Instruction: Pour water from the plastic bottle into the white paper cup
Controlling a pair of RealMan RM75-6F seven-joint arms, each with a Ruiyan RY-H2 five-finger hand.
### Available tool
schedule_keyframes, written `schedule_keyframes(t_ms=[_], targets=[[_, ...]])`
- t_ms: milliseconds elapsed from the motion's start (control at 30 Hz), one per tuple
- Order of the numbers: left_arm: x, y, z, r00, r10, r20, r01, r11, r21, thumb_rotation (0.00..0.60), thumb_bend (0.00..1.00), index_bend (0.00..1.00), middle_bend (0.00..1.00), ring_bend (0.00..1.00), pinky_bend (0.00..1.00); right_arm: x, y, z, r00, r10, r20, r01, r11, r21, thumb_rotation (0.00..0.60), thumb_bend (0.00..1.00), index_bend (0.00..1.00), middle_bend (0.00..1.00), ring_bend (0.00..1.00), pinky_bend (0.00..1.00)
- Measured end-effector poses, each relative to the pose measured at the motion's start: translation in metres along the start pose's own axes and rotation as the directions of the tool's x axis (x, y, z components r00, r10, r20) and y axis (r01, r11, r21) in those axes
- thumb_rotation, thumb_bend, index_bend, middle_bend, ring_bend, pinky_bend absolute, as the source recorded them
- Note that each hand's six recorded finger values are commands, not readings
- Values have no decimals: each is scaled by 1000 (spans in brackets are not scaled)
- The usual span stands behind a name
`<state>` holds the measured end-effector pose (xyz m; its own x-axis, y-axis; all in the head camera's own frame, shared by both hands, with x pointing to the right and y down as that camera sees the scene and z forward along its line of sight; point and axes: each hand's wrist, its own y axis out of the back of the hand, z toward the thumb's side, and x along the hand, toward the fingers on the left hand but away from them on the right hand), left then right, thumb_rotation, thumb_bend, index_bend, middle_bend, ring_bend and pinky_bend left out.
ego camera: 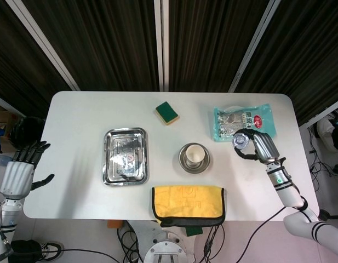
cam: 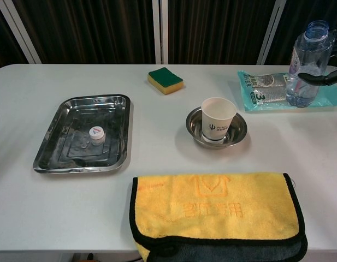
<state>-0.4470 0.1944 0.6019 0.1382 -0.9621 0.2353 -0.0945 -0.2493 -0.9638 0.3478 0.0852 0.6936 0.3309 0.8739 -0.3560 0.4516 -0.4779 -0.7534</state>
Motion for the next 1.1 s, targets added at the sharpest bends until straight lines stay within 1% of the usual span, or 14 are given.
schedule_keyframes(t_ms=[133, 267, 567, 733, 933, 1100], targets=[[-1, -1, -3, 1000, -3, -5, 3, 1000, -14, 600, 88, 175, 172, 114, 162, -8, -4, 4, 1000, 8, -5, -8, 993, 114, 600, 681, 761, 598, 424, 492], [-1, -2, -5, 1000, -4, -11, 4, 1000, -24, 600, 89, 175, 172, 114, 162, -17, -13, 9, 999, 36, -13, -32, 977, 209, 600, 681, 761, 598, 424, 492], [-3, 0, -13, 999, 2, -33, -3, 999, -46, 600, 88, 175, 172, 114, 162, -27, -34, 19, 994, 100, -38, -82, 939, 334, 600, 678, 761, 598, 423, 492], [-4, -1, -18, 999, 4, -42, -7, 998, -58, 600, 88, 175, 172, 113, 162, -32, -41, 25, 991, 122, -51, -93, 917, 388, 600, 678, 761, 598, 424, 492], [-6, 1, -23, 999, 10, -51, -13, 998, -65, 600, 89, 175, 172, 114, 162, -39, -47, 34, 986, 147, -81, -91, 874, 477, 600, 678, 761, 598, 424, 493], [-6, 2, -27, 998, 15, -59, -20, 997, -75, 600, 88, 175, 172, 114, 162, -43, -52, 41, 981, 167, -103, -81, 823, 563, 600, 678, 761, 598, 423, 493]])
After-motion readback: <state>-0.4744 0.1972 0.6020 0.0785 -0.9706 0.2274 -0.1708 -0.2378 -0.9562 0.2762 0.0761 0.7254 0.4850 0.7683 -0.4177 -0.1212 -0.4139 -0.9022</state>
